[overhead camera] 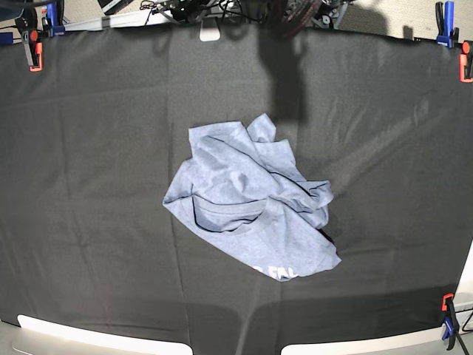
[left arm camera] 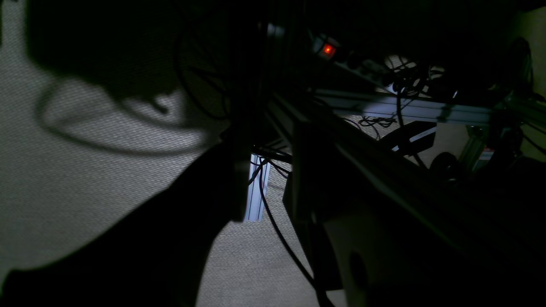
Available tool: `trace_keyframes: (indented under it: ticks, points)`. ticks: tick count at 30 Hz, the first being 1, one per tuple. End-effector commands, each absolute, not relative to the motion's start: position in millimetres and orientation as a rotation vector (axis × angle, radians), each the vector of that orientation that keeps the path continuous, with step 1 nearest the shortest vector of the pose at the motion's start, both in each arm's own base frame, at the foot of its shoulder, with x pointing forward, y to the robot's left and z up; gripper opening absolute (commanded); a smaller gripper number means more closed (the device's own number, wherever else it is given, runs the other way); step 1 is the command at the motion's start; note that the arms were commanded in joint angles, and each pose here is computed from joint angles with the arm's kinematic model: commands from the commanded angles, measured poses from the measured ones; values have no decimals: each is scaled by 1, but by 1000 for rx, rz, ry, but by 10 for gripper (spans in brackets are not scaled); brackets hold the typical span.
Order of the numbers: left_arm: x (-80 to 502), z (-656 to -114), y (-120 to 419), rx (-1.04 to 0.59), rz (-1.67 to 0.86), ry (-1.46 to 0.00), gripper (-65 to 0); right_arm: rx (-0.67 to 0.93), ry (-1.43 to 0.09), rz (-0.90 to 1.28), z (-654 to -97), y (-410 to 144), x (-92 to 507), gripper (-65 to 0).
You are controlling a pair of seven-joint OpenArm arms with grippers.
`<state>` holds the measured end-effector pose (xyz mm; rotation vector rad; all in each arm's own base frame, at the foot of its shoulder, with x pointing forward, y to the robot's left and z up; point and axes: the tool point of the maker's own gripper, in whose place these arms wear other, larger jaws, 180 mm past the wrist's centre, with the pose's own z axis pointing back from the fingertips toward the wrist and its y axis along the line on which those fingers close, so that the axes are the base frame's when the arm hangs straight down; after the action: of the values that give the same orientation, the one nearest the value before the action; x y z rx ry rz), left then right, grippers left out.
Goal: Layout the t-shirt on the table in an organized manner, then fold the t-shirt properly
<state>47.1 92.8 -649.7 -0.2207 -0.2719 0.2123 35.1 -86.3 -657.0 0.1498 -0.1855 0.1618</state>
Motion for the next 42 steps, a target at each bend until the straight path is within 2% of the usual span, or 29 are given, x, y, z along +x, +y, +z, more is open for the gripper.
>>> trace_keyframes:
  ticks: [1,42]
  points:
    - [49,-648,91,-233,211,-282,-495,153,-207,158,-656,-84,41,-498]
    - [40,-649,92,-233,209,-266,-495,148,-191,159,-657,-88,30,-498]
